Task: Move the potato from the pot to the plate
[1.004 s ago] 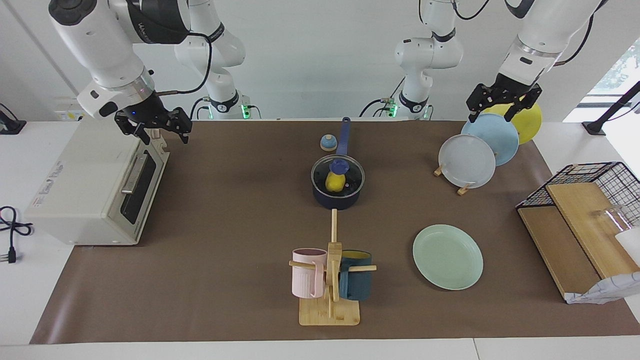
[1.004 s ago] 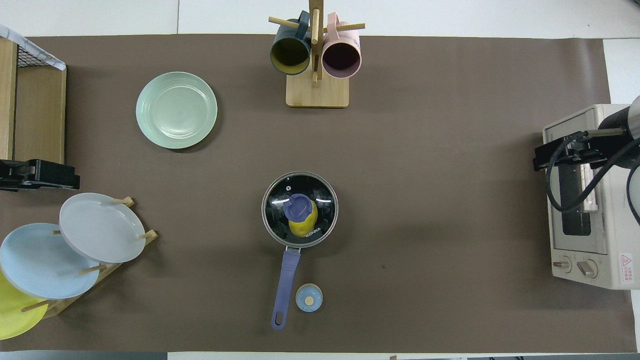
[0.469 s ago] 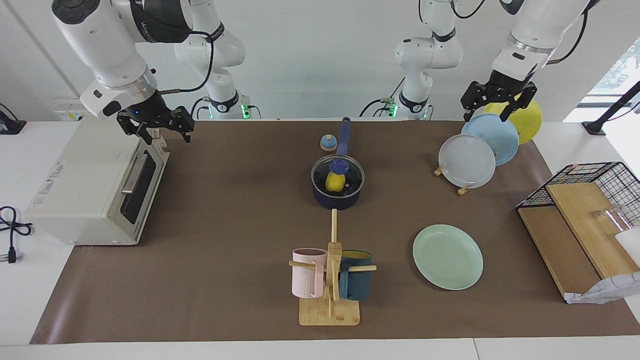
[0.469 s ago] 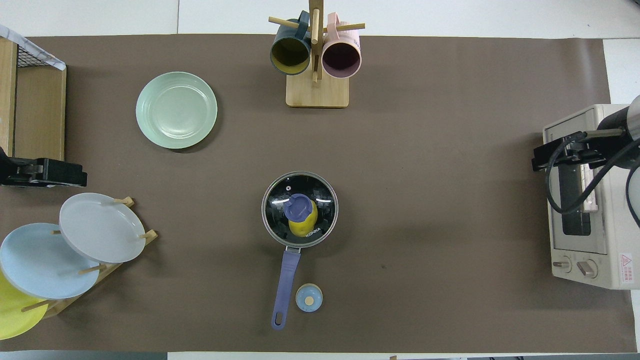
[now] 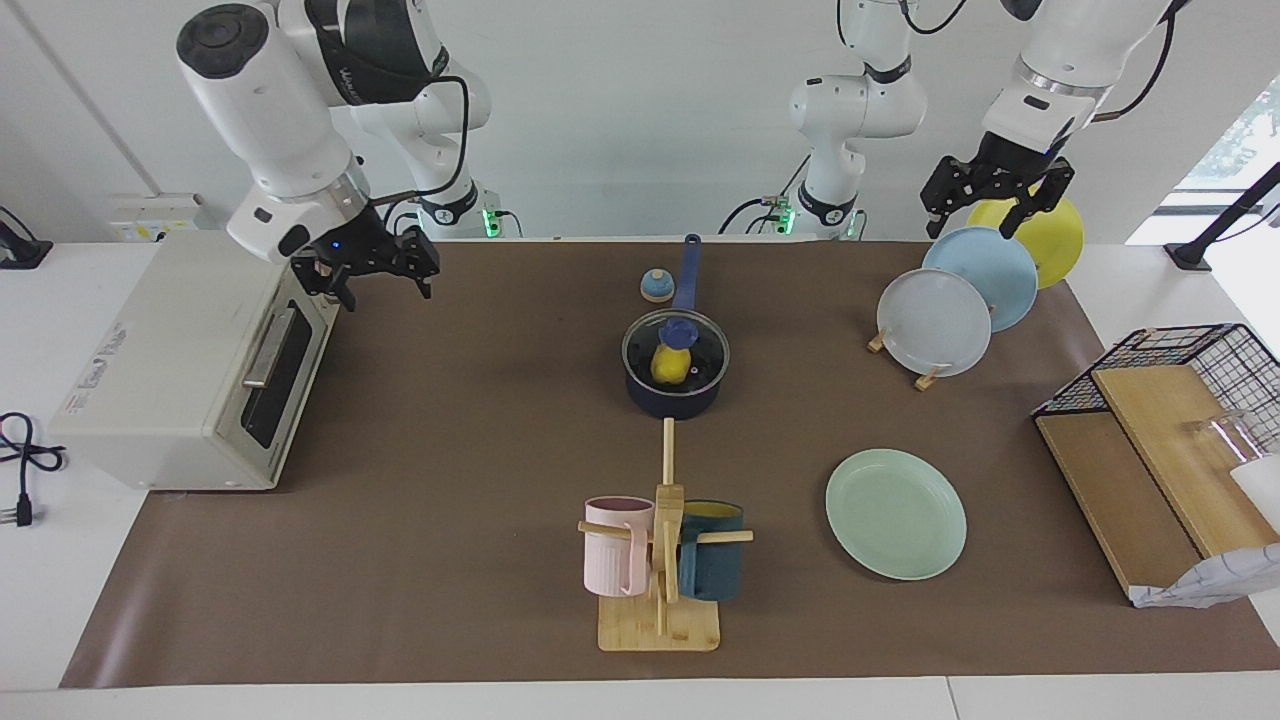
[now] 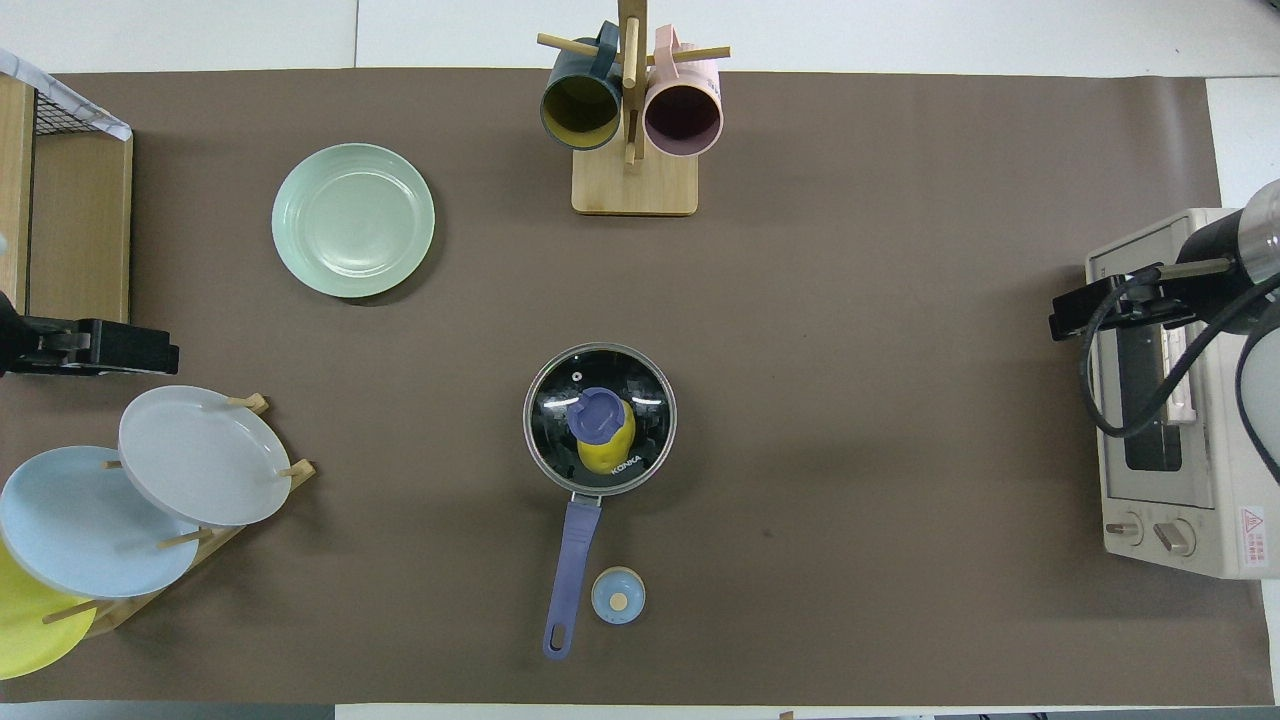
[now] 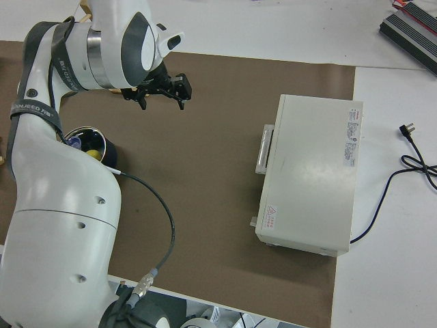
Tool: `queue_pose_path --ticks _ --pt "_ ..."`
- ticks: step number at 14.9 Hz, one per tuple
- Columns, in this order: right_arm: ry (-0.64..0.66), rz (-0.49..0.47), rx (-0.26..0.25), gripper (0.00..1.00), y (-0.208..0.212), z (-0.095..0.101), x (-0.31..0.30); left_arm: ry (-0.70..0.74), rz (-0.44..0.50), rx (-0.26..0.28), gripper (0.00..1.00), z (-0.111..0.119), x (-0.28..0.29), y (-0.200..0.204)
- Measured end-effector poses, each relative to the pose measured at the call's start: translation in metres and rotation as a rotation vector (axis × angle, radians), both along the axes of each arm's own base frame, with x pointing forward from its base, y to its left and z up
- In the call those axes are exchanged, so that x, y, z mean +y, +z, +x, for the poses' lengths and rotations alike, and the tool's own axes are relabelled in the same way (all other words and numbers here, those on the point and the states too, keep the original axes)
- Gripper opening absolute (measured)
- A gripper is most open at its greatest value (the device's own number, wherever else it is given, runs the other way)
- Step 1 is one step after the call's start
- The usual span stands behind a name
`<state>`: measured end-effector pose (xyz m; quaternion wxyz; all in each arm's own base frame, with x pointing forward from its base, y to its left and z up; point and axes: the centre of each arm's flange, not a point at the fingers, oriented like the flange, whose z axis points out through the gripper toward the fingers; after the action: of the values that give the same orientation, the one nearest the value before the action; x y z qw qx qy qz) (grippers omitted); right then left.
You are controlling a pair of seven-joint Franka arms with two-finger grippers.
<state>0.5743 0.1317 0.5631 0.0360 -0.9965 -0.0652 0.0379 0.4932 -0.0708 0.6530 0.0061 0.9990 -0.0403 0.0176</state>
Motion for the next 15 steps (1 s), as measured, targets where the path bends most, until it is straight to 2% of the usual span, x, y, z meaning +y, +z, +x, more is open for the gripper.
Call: queue_pose_path --ticks 3,5,7,9,10,12,14,15 --pt "-0.026 -0.005 0.003 1.0 -0.005 -0.014 0.111 0.008 0.002 0.015 1.0 -0.003 0.002 0.0" --pt "-0.025 -0.021 -0.001 1.0 -0.011 -0.035 0.187 0.057 0.003 0.034 0.77 -0.006 0.004 -0.001" --pt "-0.055 -0.006 -0.032 1.0 -0.016 -0.048 0.241 0.082 0.004 0.042 0.55 -0.007 0.005 -0.001" --pt "-0.058 0.012 -0.064 1.0 -0.025 -0.059 0.278 0.089 0.004 0.043 0.33 -0.008 0.005 -0.001" --pt "-0.038 -0.006 -0.08 1.0 -0.035 -0.066 0.295 0.091 0.004 0.043 0.19 -0.008 0.005 -0.001" --pt "-0.006 -0.033 -0.11 1.0 -0.063 -0.074 0.321 0.093 0.003 0.043 0.01 -0.008 0.005 -0.001" --pt "0.004 -0.033 -0.119 1.0 -0.1 -0.073 0.329 0.094 0.003 0.043 0.01 -0.008 0.005 -0.001" --pt "0.005 -0.037 -0.117 1.0 -0.117 -0.072 0.327 0.094 0.003 0.043 0.1 -0.008 0.004 -0.001"
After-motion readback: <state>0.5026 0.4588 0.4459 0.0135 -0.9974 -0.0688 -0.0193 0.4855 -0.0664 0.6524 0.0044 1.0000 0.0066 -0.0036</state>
